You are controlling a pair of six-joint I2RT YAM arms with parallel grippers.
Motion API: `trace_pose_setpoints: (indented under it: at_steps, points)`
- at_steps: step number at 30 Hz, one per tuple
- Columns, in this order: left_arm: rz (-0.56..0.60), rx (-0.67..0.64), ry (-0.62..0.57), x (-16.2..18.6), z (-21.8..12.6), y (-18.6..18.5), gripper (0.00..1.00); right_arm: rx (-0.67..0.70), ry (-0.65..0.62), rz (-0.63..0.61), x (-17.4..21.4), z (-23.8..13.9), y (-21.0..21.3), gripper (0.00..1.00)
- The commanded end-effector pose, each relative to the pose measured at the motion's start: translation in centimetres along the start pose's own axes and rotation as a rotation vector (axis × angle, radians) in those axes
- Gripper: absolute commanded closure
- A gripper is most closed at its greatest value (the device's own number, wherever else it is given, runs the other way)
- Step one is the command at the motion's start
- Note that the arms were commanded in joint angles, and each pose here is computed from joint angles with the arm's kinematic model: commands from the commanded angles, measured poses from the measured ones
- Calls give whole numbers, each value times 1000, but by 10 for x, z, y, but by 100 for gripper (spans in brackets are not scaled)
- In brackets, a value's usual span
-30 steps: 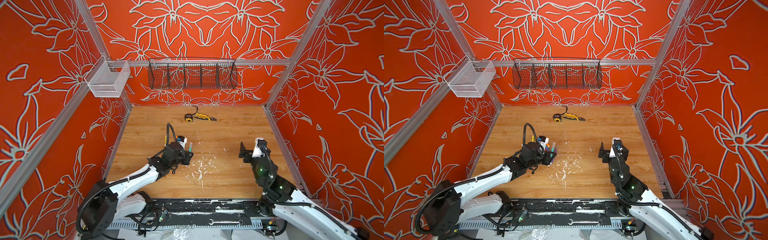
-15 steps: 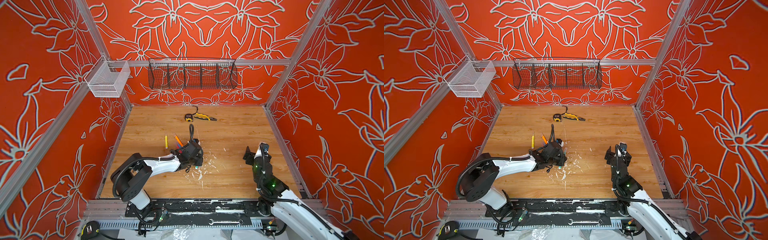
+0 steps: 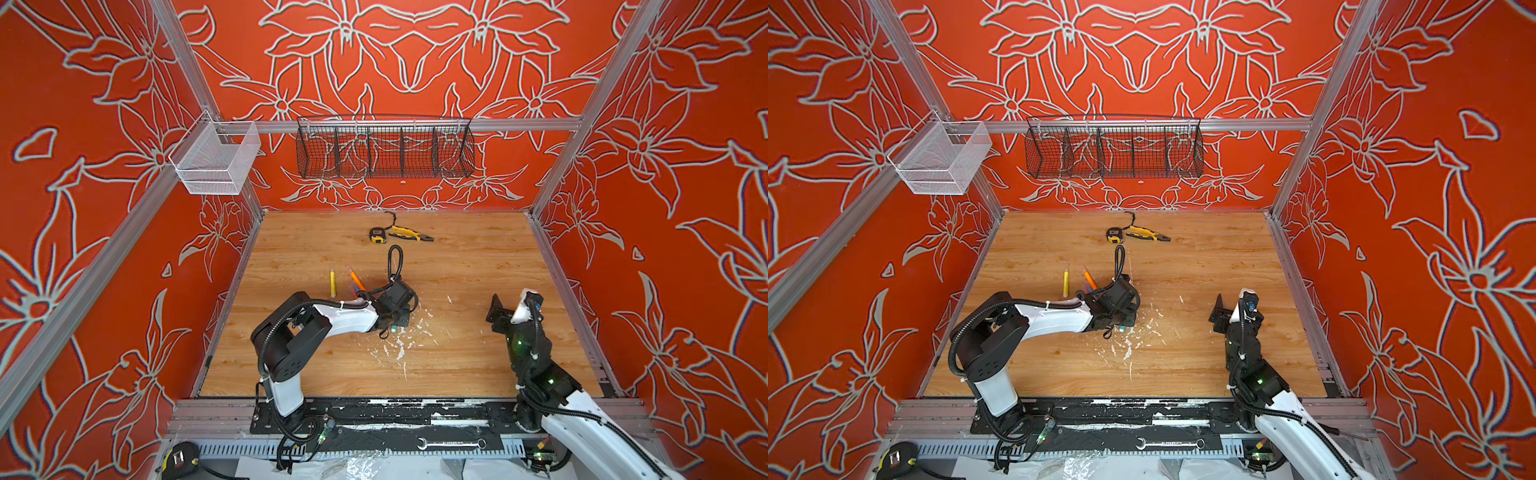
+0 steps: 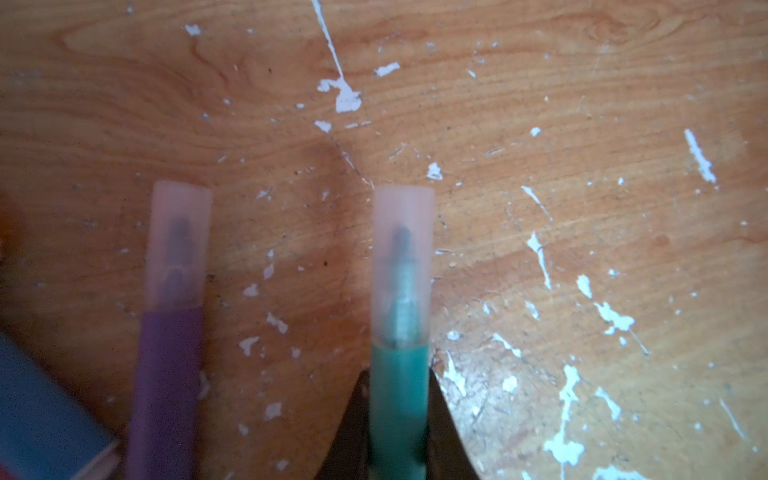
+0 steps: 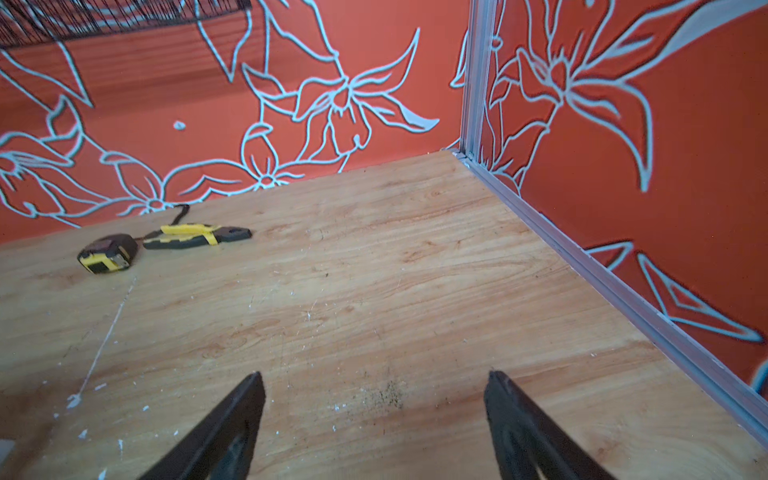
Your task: Insert the pens into the pen caps
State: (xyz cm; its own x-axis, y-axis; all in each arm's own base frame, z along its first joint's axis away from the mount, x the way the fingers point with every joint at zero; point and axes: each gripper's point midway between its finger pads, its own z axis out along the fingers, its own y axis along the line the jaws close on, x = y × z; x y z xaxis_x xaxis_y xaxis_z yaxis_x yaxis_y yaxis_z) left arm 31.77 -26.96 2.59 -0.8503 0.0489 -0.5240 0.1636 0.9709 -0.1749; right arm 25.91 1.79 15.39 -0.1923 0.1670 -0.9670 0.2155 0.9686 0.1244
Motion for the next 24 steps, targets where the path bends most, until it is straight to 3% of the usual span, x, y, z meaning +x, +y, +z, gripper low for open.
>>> trace_pose_setpoints:
  at_steps: [1,5,7,8,11,14,16,19,21,24]
  points:
    - [12,-81,8,3,0,14,75,-25,-2,22,-11,4,10,15]
    - [22,-68,-42,-12,-20,12,44,-8,29,2,-10,11,14,15]
    - [35,-58,-107,-26,-39,13,23,-1,41,-10,-10,14,16,14]
    - [35,-66,-152,-34,-51,17,18,32,51,-12,-11,15,12,12]
    - [32,-140,-302,-59,-90,36,12,131,84,-51,-15,20,2,2]
    - [1,-313,-484,-87,-136,72,5,254,129,-91,-30,23,-7,2]
    - [38,-408,-577,-98,-158,87,6,242,221,-152,-35,25,3,2]
    - [125,-526,-702,-117,-189,101,2,80,312,-218,-45,30,39,2]
    - [126,-622,-729,-123,-208,118,2,68,302,-234,-55,33,44,2]
    - [105,-639,-766,-118,-209,148,2,136,207,-317,-67,39,34,2]
